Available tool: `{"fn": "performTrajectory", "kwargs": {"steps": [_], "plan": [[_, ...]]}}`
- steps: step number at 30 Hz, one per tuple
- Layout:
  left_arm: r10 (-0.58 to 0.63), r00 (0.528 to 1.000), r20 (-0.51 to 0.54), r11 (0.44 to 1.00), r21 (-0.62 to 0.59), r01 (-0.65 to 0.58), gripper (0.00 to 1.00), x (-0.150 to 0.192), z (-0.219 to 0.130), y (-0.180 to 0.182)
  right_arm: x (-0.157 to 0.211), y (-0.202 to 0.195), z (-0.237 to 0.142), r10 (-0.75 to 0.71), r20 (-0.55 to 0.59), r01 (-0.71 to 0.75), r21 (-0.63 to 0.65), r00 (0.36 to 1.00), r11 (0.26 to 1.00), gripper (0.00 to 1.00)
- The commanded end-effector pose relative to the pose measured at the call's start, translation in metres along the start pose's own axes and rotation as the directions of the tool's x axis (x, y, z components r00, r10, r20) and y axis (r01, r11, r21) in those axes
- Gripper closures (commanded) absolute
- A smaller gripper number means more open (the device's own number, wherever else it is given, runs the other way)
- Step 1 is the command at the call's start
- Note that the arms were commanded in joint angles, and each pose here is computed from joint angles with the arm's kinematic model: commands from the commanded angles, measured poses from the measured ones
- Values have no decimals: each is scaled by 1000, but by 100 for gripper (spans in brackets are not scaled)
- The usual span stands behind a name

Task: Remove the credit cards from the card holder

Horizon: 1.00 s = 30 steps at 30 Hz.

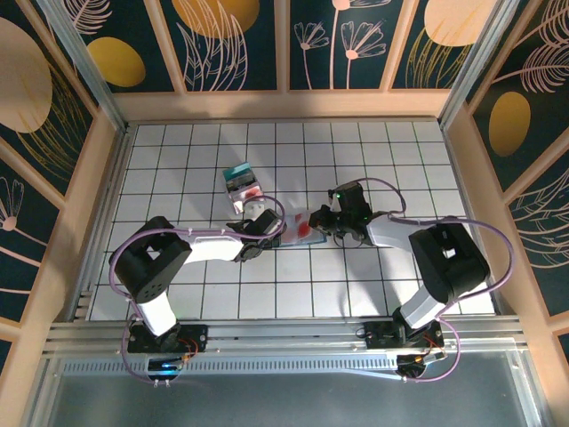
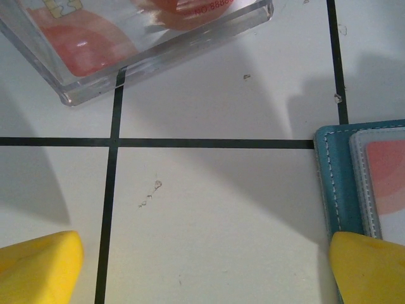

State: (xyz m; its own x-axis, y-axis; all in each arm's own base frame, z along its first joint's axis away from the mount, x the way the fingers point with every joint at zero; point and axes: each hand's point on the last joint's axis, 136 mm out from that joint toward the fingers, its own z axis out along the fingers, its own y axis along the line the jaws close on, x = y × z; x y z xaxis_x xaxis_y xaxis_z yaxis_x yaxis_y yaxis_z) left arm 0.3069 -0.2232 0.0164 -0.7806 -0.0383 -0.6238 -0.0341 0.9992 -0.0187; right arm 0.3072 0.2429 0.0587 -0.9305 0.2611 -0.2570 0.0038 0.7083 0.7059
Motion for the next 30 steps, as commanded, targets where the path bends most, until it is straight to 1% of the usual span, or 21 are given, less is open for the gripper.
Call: {"fn": "performTrajectory", "kwargs": {"steps": [1, 3, 8, 13, 15, 18, 22, 24, 27, 30], "plan": [[30, 999, -33, 999, -31, -31, 1, 5, -8, 9, -13, 0, -12, -38, 50, 35, 50, 998, 998, 100], [27, 999, -27, 999, -22, -27, 1, 2, -10, 7, -16, 2, -15, -48, 61, 44, 55, 997, 997, 100], [-8, 1000, 21, 1000, 29, 7, 1, -19, -27, -2, -22, 5, -25, -73, 94, 66, 75, 993, 995, 100], [-50, 997, 62, 996, 75, 45, 1, -37, -43, -8, -28, 13, -36, -95, 134, 87, 65, 986, 994, 100], [-79, 993, 82, 992, 108, 70, 1, -46, -50, -12, -30, 17, -41, -106, 154, 99, 56, 982, 994, 100], [-136, 983, 124, 975, 194, 110, 1, -64, -66, -21, -34, 24, -49, -123, 194, 119, 36, 973, 992, 100], [-229, 959, 168, 928, 334, 163, 1, -88, -88, -28, -40, 36, -61, -140, 247, 146, -3, 959, 989, 100], [-273, 946, 172, 894, 409, 184, 1, -99, -97, -31, -43, 43, -68, -143, 276, 157, -31, 950, 987, 100], [-342, 924, 170, 828, 520, 211, 1, -114, -111, -32, -47, 57, -80, -139, 323, 176, -88, 936, 980, 100], [-377, 910, 174, 774, 598, 207, 1, -124, -123, -33, -49, 75, -92, -129, 366, 201, -168, 922, 965, 100]]}}
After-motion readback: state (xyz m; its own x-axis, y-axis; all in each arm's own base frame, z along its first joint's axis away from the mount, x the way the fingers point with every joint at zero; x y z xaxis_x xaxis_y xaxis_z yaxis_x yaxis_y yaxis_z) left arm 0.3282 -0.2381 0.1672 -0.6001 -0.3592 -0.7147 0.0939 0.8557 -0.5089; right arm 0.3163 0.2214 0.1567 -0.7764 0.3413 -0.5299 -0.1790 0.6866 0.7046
